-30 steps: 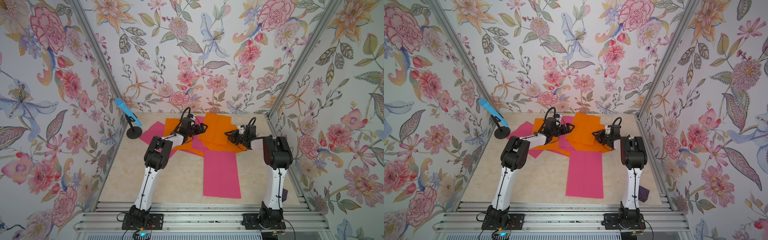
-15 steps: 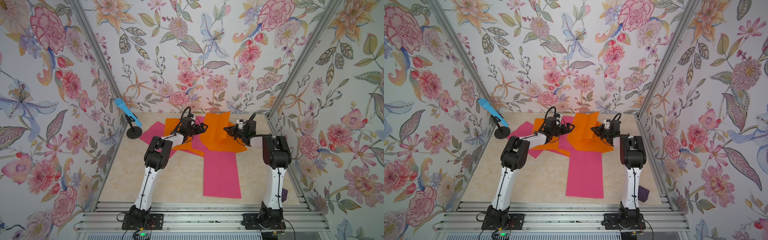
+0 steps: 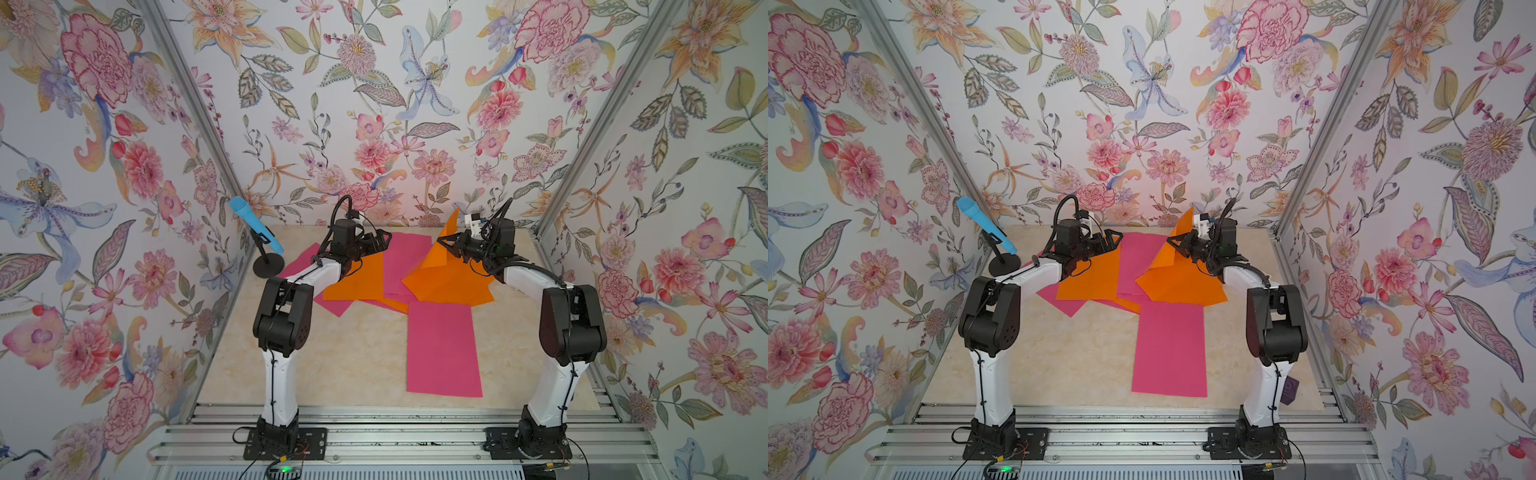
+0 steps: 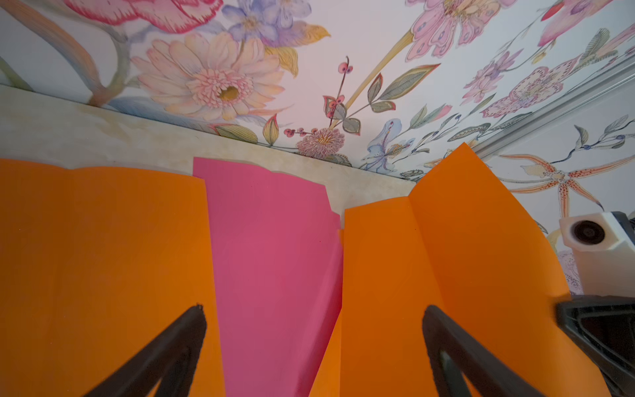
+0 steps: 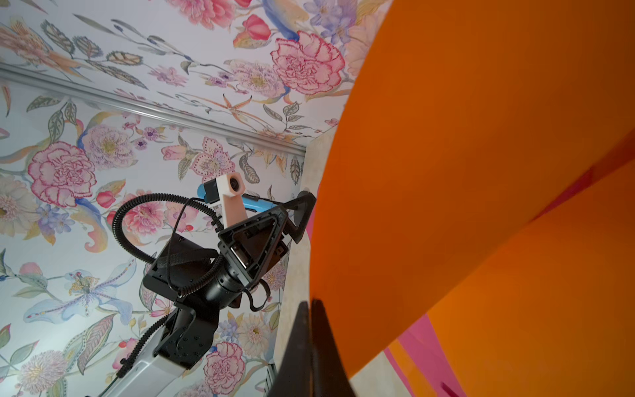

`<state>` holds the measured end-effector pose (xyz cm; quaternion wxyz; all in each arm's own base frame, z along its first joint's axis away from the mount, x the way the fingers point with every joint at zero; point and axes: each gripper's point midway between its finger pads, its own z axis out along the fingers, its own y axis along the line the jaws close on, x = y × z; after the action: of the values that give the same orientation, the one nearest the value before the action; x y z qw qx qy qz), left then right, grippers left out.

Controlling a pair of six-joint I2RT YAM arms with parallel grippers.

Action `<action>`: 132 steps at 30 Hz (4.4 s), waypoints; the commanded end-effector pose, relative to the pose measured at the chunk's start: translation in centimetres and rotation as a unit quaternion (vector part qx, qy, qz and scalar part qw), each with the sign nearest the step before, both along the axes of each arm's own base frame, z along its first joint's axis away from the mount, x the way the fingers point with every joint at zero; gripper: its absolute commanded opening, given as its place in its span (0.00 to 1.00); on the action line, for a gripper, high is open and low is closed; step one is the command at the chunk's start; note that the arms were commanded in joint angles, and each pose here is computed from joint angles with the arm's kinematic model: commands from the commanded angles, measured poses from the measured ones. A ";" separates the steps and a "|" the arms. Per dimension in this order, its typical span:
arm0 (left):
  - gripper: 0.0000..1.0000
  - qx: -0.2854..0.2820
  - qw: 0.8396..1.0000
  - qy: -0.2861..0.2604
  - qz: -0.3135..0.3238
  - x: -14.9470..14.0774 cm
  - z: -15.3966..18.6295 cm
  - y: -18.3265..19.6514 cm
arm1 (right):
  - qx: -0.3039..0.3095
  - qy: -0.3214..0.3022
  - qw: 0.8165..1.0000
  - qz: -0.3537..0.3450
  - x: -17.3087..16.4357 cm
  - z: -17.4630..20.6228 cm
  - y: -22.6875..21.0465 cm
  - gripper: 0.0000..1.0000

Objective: Sort the scattered colored papers by color
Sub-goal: Place the colored paper at the center of the board, then pick up the colored paper.

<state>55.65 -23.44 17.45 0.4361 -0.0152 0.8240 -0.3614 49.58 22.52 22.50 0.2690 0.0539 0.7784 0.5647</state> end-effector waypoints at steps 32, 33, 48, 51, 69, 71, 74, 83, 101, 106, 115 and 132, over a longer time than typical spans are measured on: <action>1.00 0.104 0.987 -0.003 0.125 -8.7 2.5 11.3 | -0.048 -0.001 0.987 0.156 -27.3 -2.2 19.8 0.00; 1.00 0.100 0.987 -0.001 0.125 -8.9 2.4 11.2 | -0.056 0.007 0.987 0.148 -27.6 -3.1 19.6 0.00; 1.00 0.086 0.990 -0.017 0.113 -13.1 3.1 10.4 | -0.084 0.119 0.988 0.058 -29.6 -14.3 17.6 0.00; 1.00 0.091 0.989 -0.017 0.112 -13.9 3.4 10.1 | -0.074 0.129 0.988 0.048 -29.4 -15.2 17.7 0.00; 1.00 0.102 0.988 -0.011 0.113 -17.4 2.5 8.9 | -0.131 0.101 0.986 0.002 -30.1 -14.4 15.2 0.85; 1.00 0.105 0.988 0.002 0.117 -18.4 1.7 8.9 | -0.160 0.070 0.984 -0.017 -29.5 -13.0 14.0 0.86; 1.00 0.120 0.983 0.035 0.133 -19.8 -0.7 9.5 | -0.196 0.025 0.979 -0.049 -28.5 -10.4 11.5 0.89; 1.00 0.144 0.955 0.152 0.211 -24.6 -9.5 12.6 | -0.223 0.004 0.971 -0.088 -23.9 -7.8 2.9 0.97; 1.00 0.207 0.939 0.187 0.201 -23.0 -15.1 12.2 | -0.225 0.087 0.962 -0.126 -16.8 -11.3 -7.5 0.98; 1.00 0.194 0.946 0.179 0.187 -22.8 -13.6 11.4 | -0.217 0.095 0.961 -0.142 -15.6 -11.6 -9.3 0.98; 1.00 0.169 0.961 0.111 0.189 -21.3 -6.8 10.8 | -0.177 0.117 0.961 -0.179 -12.4 -12.2 -13.3 0.96; 1.00 0.131 0.989 -0.065 -0.003 -11.5 0.0 -1.0 | -0.100 0.158 0.969 -0.164 -7.2 -15.7 -13.8 0.81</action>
<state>41.94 -21.23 14.87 0.4529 -0.0039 0.8621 -0.2273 40.95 8.72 5.86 0.2241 0.2446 0.8572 0.3939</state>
